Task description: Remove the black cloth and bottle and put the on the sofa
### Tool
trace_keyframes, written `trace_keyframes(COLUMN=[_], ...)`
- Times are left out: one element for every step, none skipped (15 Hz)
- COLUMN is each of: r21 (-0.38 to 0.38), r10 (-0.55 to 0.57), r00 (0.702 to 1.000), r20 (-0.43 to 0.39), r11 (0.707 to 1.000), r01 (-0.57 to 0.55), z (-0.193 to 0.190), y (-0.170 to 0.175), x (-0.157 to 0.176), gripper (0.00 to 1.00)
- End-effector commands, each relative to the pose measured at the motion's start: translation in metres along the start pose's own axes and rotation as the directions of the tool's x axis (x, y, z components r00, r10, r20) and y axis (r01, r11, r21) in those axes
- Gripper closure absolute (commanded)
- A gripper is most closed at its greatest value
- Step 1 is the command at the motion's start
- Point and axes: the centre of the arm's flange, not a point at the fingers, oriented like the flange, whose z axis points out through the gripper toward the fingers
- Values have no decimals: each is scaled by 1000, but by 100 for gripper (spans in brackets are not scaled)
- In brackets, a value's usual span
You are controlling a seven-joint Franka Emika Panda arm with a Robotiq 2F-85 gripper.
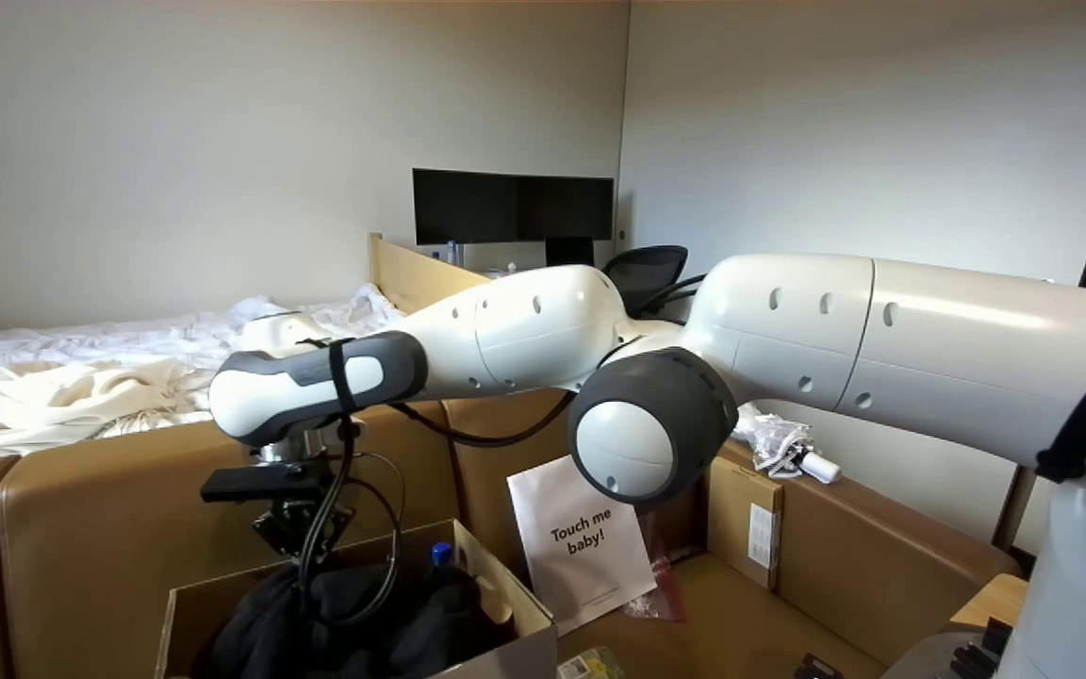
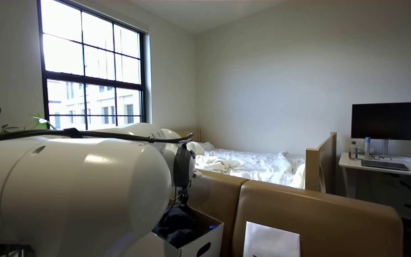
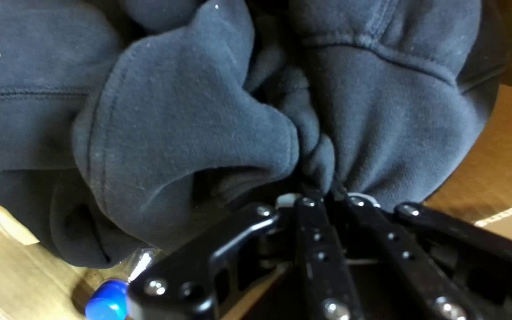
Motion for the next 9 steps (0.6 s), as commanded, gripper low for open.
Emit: trace_keyframes(r21=[-7,-43,-118,-166,-222,-272,-319,-362,-402], r10=[-73,-89,-104,-108,-109,-118,-118,-116,-102], r00=[994,990,984,980,978,973,969,963,957], r20=[-84,-107,-144,-165,-180,-198,-218,-243,-272], r11=[997,995,989,983,973,960,947,932,915], r01=[73,85,88,80,67,61,43,21,-16], z=[-69,-93,-114,-135,-159,-184,-209,-234,-259], y=[7,11,13,14,14,16,21,27,35], x=[-24,-31,-37,-44,-50,-58,-65,-72,-77], gripper=[99,98,98,98,98,98,98,98,98])
